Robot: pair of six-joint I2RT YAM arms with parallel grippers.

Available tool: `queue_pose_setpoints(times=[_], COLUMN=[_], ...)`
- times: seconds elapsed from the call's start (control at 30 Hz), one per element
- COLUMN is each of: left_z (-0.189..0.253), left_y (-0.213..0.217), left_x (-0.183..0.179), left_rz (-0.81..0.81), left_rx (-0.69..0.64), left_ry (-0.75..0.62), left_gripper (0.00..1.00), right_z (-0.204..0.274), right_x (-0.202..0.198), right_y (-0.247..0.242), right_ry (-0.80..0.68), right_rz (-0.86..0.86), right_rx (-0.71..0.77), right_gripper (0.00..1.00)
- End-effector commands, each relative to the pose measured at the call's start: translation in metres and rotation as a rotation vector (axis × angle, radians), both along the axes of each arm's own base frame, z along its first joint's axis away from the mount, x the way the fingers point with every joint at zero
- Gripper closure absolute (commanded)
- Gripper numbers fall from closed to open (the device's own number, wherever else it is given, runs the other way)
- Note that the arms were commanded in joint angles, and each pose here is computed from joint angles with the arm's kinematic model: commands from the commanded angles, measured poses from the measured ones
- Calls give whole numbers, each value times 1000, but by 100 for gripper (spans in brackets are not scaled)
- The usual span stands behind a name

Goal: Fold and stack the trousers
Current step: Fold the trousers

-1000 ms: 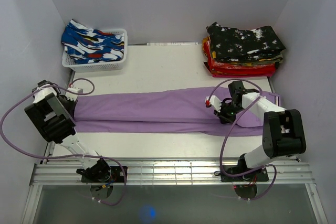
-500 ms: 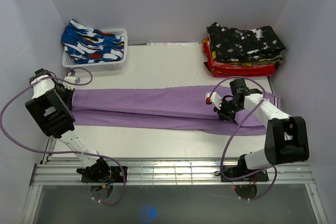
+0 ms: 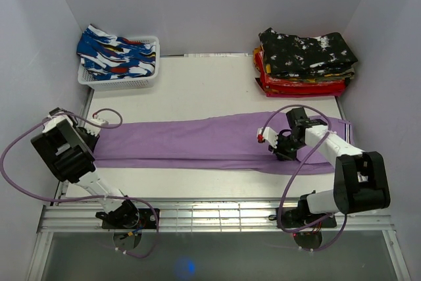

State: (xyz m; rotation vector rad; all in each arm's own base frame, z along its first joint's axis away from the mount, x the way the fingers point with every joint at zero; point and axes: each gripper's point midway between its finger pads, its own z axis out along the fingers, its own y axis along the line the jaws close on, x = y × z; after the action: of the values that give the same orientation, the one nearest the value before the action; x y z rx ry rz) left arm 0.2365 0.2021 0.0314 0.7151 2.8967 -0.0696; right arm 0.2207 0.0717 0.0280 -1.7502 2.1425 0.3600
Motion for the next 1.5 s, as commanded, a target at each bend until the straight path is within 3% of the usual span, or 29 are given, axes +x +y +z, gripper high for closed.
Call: queue_pose_setpoints(times=[0.0, 0.1, 0.17, 0.23, 0.3, 0.33, 0.37, 0.57, 0.8, 1.07, 1.3, 1.43, 1.47], left_z=[-12, -9, 5, 24, 50, 60, 74, 127, 77, 14, -18, -9, -4], left_y=[42, 39, 38, 31, 29, 14, 10, -25, -62, -96, -57, -27, -28], left_x=[13, 16, 17, 17, 25, 22, 25, 39, 40, 27, 24, 45, 53], left_rz=[29, 45, 11, -23, -72, -92, -104, -152, -8, 67, 112, 107, 94], left_rx=[167, 140, 136, 115, 112, 46, 38, -135, -224, -172, -27, 63, 49], left_ry=[-44, -43, -53, -82, -130, -138, -167, -282, -238, -145, -41, -64, -85], left_gripper=[76, 58, 53, 38, 25, 13, 6, 8, 25, 33, 39, 40, 38], right_z=[-8, -6, -3, -1, 5, 9, 13, 57, 43, -4, -3, 31, 39], right_x=[-2, 0, 1, -1, -5, -6, -11, -9, 14, 13, 20, 30, 32], right_y=[-9, -2, -2, -3, 0, 2, 5, 29, 24, 30, 81, 96, 95], right_ry=[31, 47, 43, 42, 57, 60, 78, 77, 80, 137, 162, 121, 98], right_rz=[-23, -14, -7, 3, 5, 10, 14, 30, -99, -126, -69, -57, -59], right_rx=[-79, -71, -72, -74, -58, -48, -29, 104, 54, -28, 37, 108, 115], right_gripper=[90, 80, 78, 75, 64, 61, 51, 47, 55, 58, 57, 48, 41])
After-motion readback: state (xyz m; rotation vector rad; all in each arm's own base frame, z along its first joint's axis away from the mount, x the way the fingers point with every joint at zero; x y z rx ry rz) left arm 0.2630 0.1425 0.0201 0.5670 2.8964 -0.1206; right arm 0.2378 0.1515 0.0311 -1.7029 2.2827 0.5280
